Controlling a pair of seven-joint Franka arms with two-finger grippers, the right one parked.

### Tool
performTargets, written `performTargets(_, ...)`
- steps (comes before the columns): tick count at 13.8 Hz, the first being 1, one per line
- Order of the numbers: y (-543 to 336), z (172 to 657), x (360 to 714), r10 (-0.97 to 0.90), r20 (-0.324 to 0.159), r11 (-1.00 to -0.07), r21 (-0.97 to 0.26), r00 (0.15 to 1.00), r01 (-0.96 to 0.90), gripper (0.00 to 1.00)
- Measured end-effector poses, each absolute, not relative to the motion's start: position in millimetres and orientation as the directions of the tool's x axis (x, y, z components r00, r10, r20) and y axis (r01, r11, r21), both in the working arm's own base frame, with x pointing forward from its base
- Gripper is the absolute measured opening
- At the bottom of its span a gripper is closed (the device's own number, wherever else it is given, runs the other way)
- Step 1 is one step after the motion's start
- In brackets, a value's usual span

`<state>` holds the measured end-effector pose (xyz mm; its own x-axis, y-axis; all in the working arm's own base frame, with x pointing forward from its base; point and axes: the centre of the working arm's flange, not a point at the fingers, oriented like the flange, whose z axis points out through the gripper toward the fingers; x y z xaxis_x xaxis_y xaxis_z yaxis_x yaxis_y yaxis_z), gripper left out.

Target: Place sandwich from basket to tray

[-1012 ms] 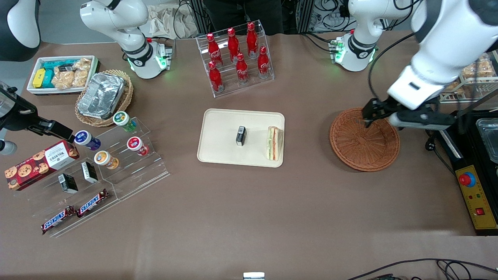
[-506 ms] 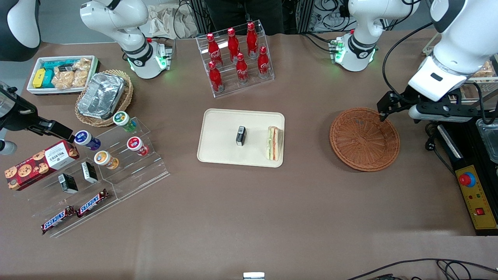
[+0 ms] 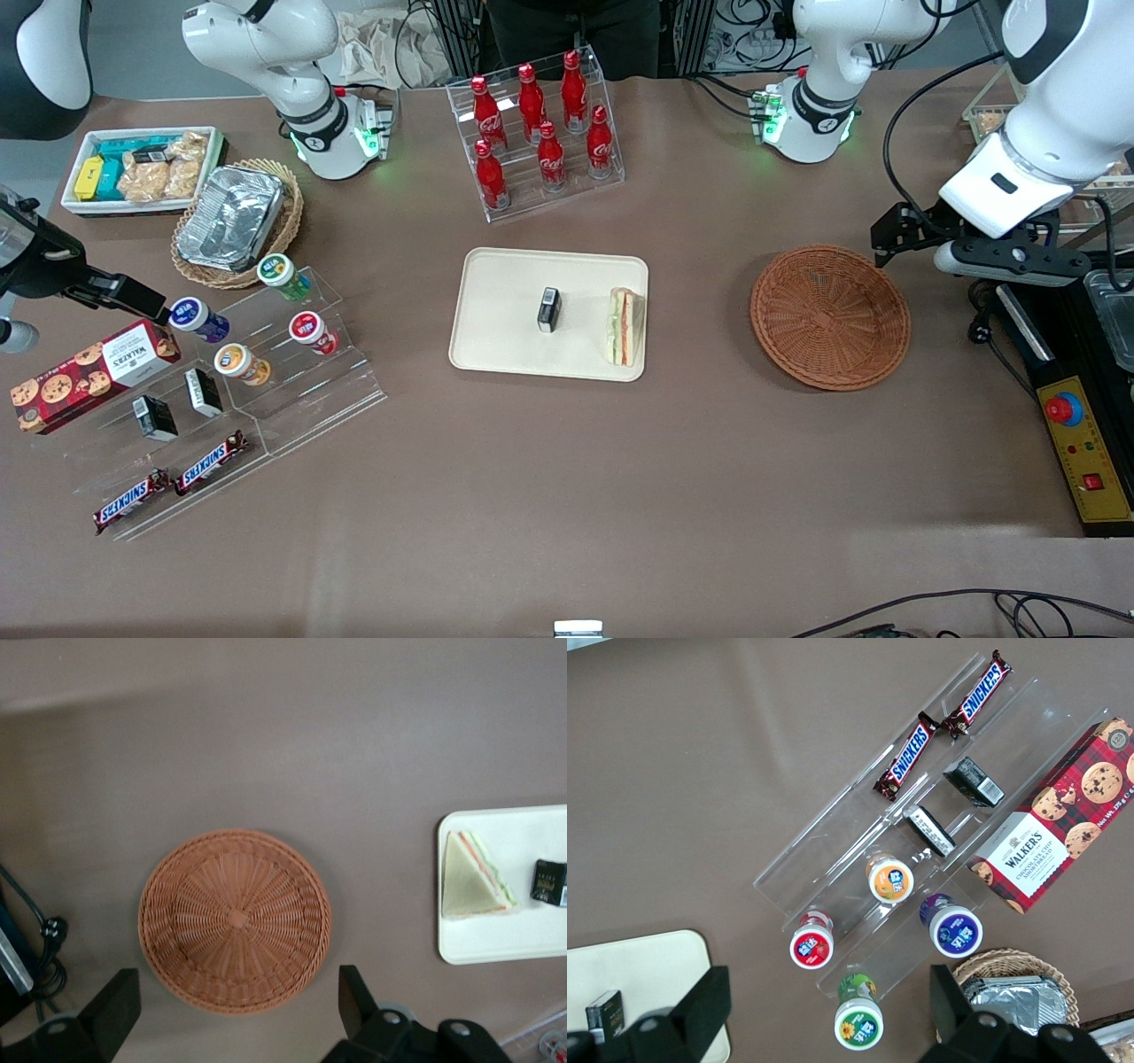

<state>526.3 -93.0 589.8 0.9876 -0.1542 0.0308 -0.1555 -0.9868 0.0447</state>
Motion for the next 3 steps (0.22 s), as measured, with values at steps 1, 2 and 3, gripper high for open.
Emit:
performTargets(1, -92.7, 591.6, 522.8, -0.156, 0.012, -0.987, 0.044, 0.988, -0.156, 1.0)
performTargets(2, -91.7, 594.9, 518.8, -0.156, 0.001, -0.987, 0.044, 0.988, -0.156, 1.0)
performTargets(3, -89.1, 598.9, 515.1, -0.153, -0.003, -0.987, 0.044, 0.988, -0.153, 1.0)
